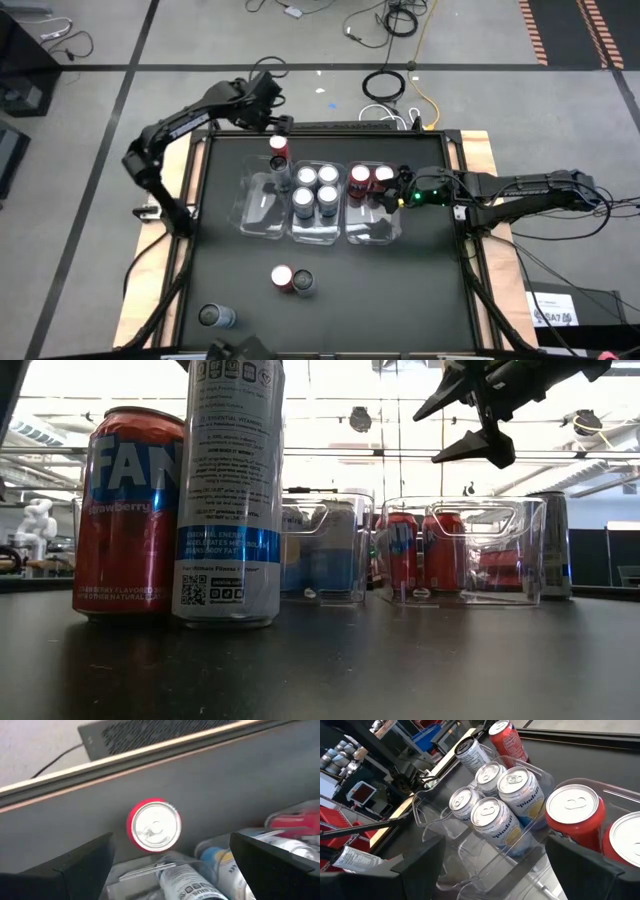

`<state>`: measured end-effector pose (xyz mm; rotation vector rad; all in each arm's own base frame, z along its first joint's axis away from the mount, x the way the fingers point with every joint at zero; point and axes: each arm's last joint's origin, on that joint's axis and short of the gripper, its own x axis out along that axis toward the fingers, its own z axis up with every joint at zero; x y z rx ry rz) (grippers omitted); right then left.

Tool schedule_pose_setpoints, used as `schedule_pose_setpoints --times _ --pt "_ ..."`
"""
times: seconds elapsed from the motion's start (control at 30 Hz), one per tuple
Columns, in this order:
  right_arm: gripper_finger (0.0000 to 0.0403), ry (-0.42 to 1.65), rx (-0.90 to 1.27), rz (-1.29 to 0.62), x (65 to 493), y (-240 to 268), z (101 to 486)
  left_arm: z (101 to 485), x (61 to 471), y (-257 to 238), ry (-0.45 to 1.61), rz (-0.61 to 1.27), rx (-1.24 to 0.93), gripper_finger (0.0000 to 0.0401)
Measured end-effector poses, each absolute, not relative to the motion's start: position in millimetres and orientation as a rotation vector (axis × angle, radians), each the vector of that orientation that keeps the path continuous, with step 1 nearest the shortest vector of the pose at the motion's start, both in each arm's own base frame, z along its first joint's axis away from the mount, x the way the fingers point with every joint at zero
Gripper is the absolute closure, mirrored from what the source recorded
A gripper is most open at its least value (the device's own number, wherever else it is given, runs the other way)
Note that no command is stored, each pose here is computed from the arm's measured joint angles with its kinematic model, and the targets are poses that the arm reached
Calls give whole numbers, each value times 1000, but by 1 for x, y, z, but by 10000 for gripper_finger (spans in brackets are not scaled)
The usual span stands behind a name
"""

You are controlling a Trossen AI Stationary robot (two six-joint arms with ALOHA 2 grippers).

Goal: Sort soda cans
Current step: Move the top red soda can to the center of the table

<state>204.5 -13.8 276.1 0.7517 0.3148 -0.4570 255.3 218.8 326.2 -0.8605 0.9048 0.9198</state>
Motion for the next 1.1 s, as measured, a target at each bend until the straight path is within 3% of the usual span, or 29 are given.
schedule_pose_setpoints --times 0.3,1.1 --pt "67 315 753 -457 204 -14 276 301 273 231 1013 856 -908 1" --pt "67 315 753 -457 205 -14 276 249 288 246 1197 939 -902 1"
